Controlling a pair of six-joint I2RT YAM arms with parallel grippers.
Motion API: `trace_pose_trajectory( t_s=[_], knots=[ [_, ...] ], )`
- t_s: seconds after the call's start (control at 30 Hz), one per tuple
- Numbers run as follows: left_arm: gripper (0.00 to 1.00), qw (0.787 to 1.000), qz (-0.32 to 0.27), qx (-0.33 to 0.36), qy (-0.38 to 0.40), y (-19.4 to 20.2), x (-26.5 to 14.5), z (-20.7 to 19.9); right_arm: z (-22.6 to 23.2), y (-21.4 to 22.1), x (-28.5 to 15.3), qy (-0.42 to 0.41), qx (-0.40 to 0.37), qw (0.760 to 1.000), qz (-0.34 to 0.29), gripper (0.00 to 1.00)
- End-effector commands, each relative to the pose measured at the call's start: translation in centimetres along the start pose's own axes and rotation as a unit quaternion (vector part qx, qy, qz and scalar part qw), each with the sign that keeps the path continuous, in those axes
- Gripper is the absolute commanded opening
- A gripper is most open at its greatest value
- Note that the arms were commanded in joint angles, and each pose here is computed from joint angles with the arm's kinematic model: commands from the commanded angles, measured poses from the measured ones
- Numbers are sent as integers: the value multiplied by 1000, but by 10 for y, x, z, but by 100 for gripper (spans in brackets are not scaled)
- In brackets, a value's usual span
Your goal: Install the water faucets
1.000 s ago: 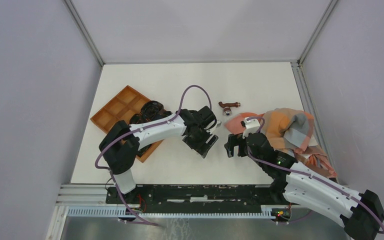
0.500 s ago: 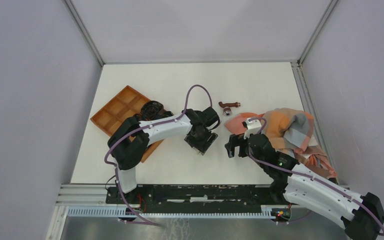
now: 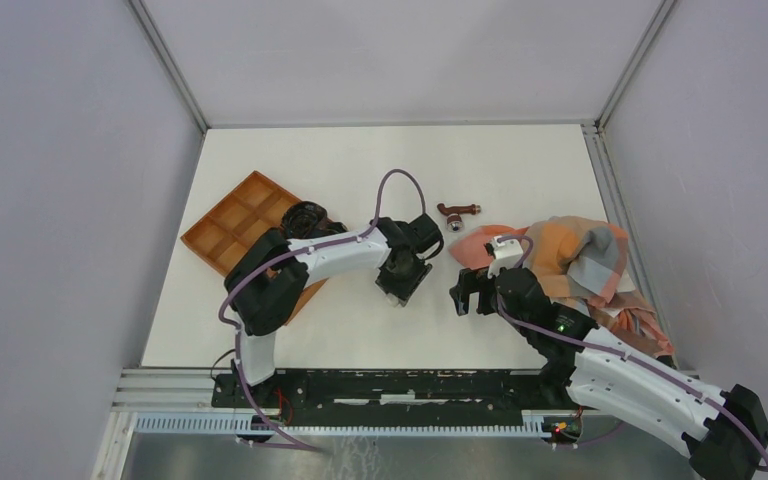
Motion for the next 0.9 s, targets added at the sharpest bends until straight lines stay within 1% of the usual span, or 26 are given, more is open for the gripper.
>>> trace_pose_trajectory(
  t_s=[0.0,0.1,0.2,0.33,0.6,0.67,0.7,0.73,0.77,0.87],
  knots=[
    [15,998,-31,-37,-38,-17,-10,2,1,-4,1,-1,5,1000,-10,98],
    [8,993,-44,-65,-84,-27,-15,16,1,-7,2,2,0,1000,-12,98],
    [7,987,-52,-94,-116,-39,-14,34,-2,-13,2,16,-3,1000,-17,98],
    [8,983,-58,-126,-118,-52,-7,54,-7,-23,0,41,-8,999,-17,98],
    [13,979,-63,-147,-130,-57,4,73,-15,-35,0,77,-20,997,-24,98],
    [18,979,-62,-149,-127,-57,7,75,-17,-36,2,81,-20,996,-25,98],
    [25,979,-62,-148,-127,-57,8,75,-18,-38,4,84,-20,996,-27,98],
    [38,979,-63,-148,-128,-57,8,75,-19,-41,5,87,-22,996,-29,98],
    [48,979,-64,-147,-128,-58,7,75,-21,-43,7,95,-24,995,-28,98],
    [63,980,-76,-141,-117,-64,-2,73,-29,-56,15,108,-22,994,-22,98]
  ],
)
Point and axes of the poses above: each gripper's point midway between its finger pads, its own x axis out along the fingers, its own z axis along the line the jaws close on, y = z × x, the point moved 4 cm from there along -x, back along the fingers, and after that the axes turned 10 degrees about -x, right-handed, at the moved point
